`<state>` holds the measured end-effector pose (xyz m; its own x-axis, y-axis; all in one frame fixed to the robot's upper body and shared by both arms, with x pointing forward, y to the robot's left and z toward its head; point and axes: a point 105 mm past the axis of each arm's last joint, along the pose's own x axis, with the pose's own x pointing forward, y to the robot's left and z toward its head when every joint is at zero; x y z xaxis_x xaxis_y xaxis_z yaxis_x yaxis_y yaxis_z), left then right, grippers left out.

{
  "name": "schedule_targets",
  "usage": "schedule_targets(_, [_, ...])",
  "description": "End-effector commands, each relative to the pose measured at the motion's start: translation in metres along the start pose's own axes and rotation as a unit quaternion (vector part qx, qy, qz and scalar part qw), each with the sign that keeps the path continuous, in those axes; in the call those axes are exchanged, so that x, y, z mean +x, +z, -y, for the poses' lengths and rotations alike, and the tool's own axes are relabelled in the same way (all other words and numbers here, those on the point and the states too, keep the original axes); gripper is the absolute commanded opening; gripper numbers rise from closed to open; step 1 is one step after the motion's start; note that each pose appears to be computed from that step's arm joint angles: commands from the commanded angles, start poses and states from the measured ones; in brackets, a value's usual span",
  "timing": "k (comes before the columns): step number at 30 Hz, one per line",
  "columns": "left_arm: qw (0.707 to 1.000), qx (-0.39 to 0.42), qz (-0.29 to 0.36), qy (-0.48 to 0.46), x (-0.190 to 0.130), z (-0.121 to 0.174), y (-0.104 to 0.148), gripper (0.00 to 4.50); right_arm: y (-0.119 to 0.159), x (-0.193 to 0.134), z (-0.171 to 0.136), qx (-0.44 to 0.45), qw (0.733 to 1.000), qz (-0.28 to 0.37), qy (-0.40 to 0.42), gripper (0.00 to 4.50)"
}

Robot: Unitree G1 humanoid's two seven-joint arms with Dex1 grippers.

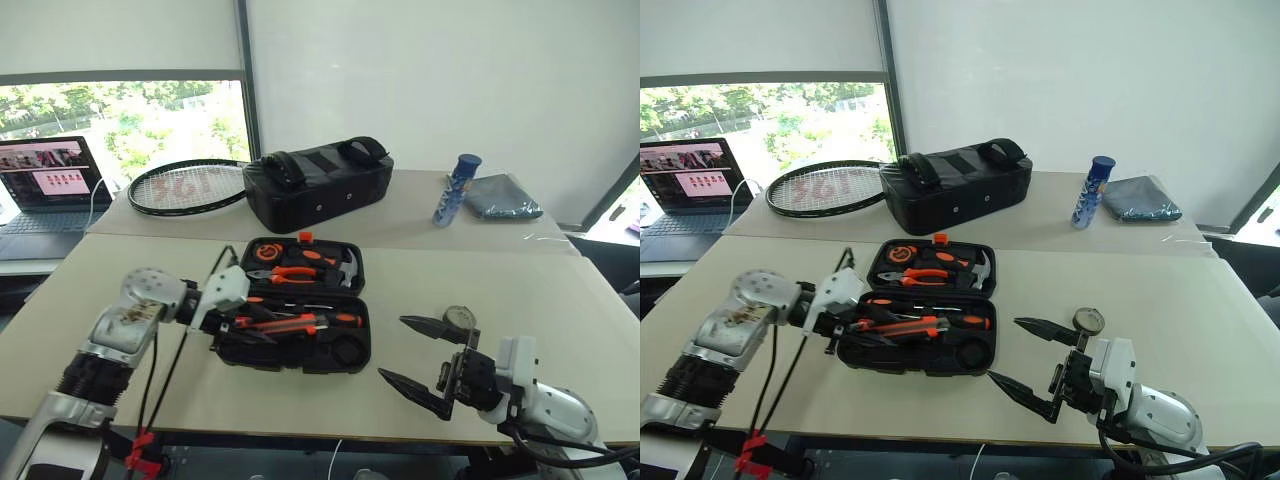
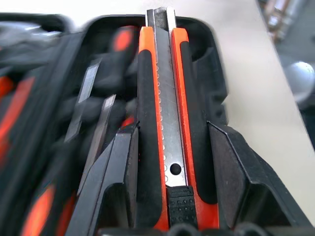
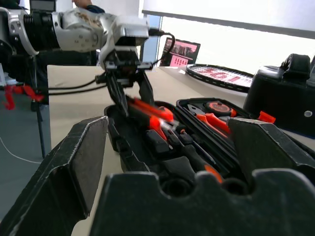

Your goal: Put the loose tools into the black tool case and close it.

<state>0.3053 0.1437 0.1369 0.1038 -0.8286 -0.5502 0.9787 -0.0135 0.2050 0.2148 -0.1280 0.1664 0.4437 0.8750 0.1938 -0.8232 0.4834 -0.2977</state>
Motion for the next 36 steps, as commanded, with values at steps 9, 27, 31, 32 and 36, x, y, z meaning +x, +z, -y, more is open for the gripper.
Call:
schedule_targets(9, [0.996,0.039,-0.066,-0.046,0.003,0.005,-0.012,1.65,0.014,0.004,-0.004,-0.020,1.000,0.002,-0.020,4.50])
schedule_targets(27, [0.995,0.016,-0.081,-0.056,0.006,0.004,-0.017,2.74,0.014,0.006,0.000,-0.024,0.999,0.002,-0.022,4.50])
schedule_targets(31, [0.997,0.040,-0.042,-0.053,0.003,0.002,-0.002,3.61,0.012,0.005,-0.001,-0.022,0.999,0.001,-0.023,4.50])
schedule_targets(32, [0.997,0.043,-0.042,-0.054,0.002,0.002,-0.001,3.61,0.012,0.004,-0.001,-0.022,0.999,0.001,-0.023,4.50])
schedule_targets(36, [0.998,0.054,0.003,-0.043,-0.006,-0.004,0.018,3.61,0.011,0.004,-0.001,-0.019,1.000,0.000,-0.023,4.50])
